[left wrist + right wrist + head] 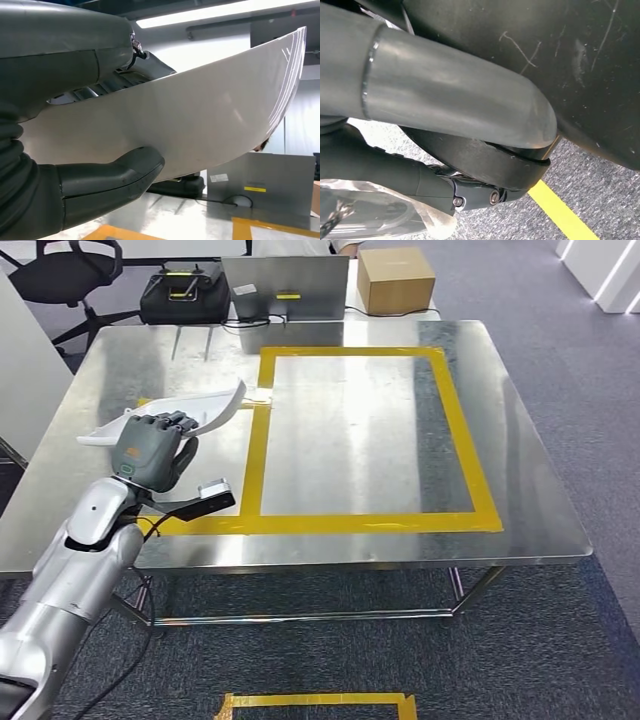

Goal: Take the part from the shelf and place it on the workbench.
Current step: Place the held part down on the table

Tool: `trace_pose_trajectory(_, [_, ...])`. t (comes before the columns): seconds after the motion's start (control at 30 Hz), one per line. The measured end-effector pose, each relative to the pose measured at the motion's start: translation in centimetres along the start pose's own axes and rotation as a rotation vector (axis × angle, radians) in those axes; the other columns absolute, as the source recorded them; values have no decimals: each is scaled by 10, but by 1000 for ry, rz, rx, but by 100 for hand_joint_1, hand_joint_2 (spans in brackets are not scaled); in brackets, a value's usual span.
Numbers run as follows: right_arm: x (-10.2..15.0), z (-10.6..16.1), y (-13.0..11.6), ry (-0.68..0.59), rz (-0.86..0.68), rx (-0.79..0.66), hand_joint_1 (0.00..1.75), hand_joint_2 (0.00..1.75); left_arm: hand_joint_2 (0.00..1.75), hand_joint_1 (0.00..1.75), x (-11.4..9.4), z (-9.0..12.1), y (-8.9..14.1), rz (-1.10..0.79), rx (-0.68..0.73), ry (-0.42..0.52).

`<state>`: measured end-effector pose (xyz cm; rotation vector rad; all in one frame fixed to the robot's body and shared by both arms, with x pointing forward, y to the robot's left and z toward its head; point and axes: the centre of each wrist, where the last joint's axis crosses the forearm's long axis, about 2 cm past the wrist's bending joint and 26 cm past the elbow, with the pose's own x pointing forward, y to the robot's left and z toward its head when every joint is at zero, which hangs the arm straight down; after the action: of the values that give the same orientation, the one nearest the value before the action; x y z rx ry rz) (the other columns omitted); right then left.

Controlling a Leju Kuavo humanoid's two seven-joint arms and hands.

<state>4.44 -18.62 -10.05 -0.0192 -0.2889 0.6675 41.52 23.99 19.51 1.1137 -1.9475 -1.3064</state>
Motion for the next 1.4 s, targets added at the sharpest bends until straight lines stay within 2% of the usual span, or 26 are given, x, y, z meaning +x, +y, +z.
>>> trace_pose_trajectory(0.27, [-1,0,0,-7,6,3,0,0,175,175,-17,4,1,-47,2,44])
trace_pose_trajectory(0.57, [-1,0,0,-8,6,2,0,0,175,175,-18,4,1,-49,2,46])
trace_pose_trajectory(0.7, [-1,0,0,-8,6,2,0,0,175,0,-19,5,1,-51,3,49])
trace_pose_trajectory(0.83, [-1,0,0,-8,6,2,0,0,175,0,-23,7,0,-56,2,58])
trace_pose_trajectory(0.97, [-1,0,-1,-5,7,1,0,0,0,0,-28,10,-1,-79,10,88])
trace_pose_trajectory(1.23, [-1,0,-1,2,11,0,0,0,0,0,-32,12,-4,-79,20,98])
trace_pose_trajectory(1.4, [-2,0,-1,4,14,-4,0,0,0,0,-22,15,-5,-15,63,78])
